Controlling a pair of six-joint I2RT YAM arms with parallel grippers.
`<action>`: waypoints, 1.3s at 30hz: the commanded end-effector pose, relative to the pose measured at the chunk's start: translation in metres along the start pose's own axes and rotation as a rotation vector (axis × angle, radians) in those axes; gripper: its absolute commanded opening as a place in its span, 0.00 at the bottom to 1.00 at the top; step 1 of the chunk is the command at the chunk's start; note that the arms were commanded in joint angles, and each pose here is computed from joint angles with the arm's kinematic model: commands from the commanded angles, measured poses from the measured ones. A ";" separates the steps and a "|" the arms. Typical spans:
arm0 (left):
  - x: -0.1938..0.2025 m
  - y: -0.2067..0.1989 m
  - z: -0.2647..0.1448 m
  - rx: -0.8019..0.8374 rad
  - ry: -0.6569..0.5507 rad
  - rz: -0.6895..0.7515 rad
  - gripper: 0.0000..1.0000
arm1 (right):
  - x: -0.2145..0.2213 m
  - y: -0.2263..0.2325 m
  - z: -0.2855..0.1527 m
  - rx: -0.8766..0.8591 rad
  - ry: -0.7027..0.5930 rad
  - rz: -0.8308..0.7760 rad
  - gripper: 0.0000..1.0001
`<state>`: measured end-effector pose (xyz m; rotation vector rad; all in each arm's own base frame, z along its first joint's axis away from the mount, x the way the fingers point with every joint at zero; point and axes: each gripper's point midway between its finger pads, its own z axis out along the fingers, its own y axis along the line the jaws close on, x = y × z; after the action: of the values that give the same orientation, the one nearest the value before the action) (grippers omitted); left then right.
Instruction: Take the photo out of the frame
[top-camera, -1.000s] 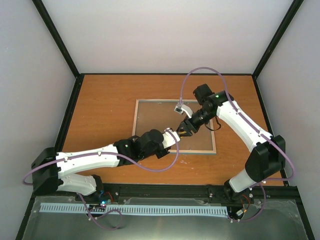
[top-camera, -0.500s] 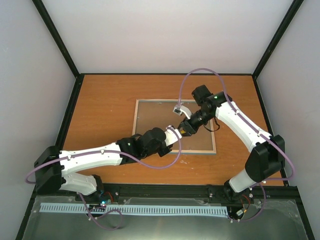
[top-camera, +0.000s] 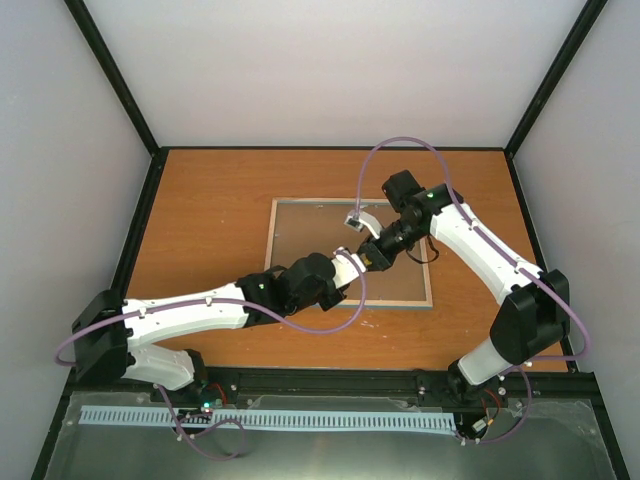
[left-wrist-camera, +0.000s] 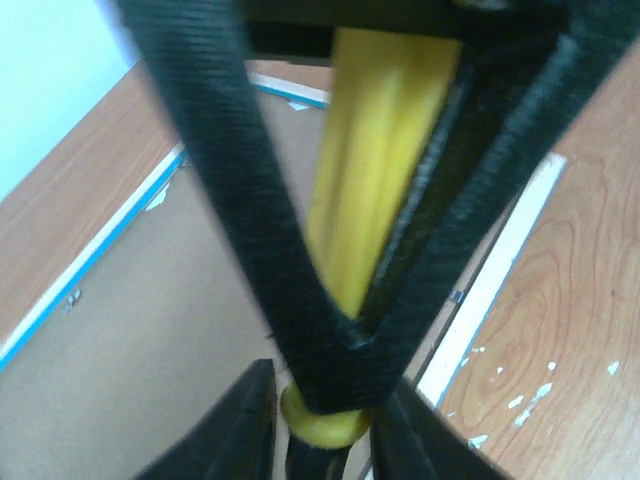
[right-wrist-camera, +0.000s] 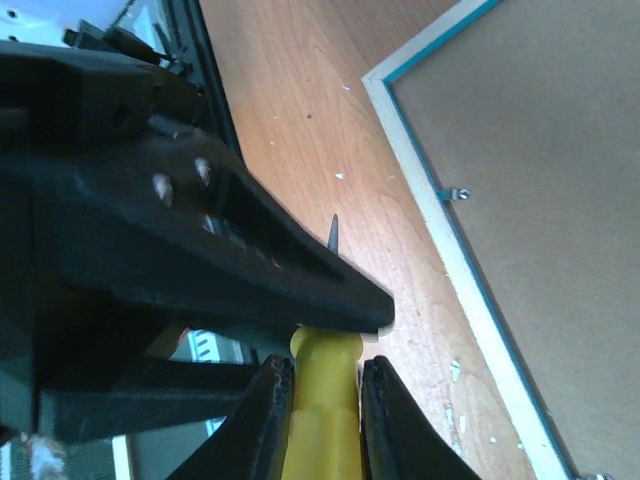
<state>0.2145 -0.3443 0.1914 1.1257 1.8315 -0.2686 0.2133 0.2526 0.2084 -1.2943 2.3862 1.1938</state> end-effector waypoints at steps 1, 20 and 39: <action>-0.024 0.029 -0.010 -0.107 -0.058 -0.137 0.43 | -0.003 -0.002 -0.004 0.029 -0.011 -0.009 0.03; 0.178 0.191 0.013 -0.246 0.226 -1.147 0.65 | 0.009 -0.057 -0.018 0.285 -0.029 -0.059 0.03; 0.227 0.150 0.070 -0.120 0.389 -1.079 0.33 | -0.077 -0.094 -0.078 0.504 0.195 -0.224 0.03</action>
<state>0.3480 -0.1539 0.0225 -0.1008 2.6093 -0.5633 0.3439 0.2262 0.2298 -1.4375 2.3789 0.5048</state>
